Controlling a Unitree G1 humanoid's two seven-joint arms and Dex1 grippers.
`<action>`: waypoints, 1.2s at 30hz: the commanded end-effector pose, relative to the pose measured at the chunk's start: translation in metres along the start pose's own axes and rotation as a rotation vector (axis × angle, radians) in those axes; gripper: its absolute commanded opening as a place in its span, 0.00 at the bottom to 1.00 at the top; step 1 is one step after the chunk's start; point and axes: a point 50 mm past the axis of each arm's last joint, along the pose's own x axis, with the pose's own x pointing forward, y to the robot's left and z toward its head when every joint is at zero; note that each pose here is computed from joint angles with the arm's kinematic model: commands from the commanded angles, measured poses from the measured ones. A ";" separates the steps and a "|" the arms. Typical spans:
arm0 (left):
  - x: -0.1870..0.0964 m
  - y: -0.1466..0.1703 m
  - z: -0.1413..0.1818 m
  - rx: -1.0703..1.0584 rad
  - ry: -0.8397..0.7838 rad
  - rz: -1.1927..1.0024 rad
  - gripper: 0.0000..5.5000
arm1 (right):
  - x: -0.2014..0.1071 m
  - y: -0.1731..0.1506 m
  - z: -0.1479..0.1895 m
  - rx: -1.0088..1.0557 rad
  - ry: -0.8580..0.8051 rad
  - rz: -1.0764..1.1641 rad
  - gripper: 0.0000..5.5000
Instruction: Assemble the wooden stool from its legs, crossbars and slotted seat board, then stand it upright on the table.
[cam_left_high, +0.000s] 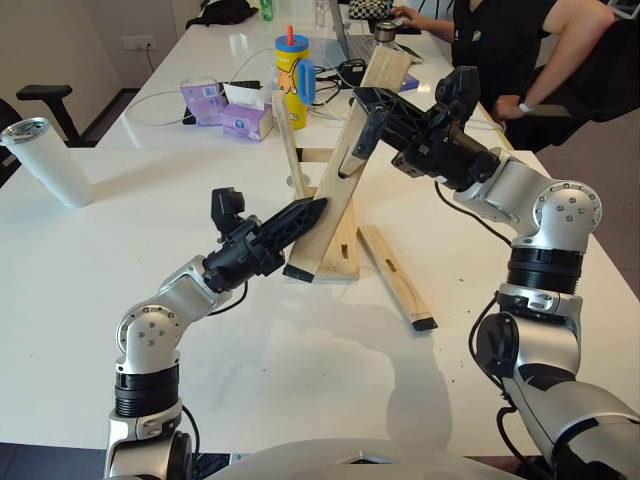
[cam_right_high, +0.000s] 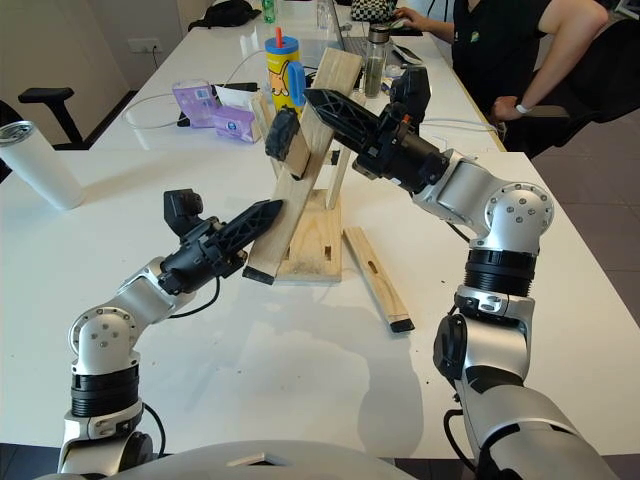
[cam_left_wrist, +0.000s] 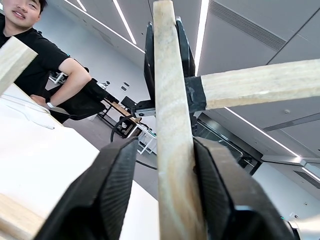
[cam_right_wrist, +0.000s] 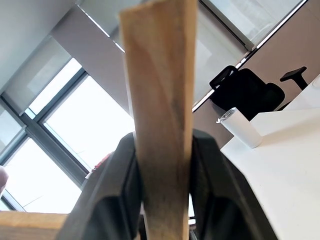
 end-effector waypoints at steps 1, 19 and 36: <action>-0.004 0.008 0.005 0.047 -0.001 0.083 0.45 | 0.005 0.003 0.012 -0.079 -0.018 -0.022 0.19; -0.053 0.066 0.018 0.150 -0.159 0.751 0.45 | -0.044 -0.058 -0.025 -0.519 -0.321 -0.882 0.19; -0.052 0.064 0.007 0.120 -0.141 0.770 0.45 | -0.074 -0.086 -0.060 -0.830 -0.281 -1.110 0.19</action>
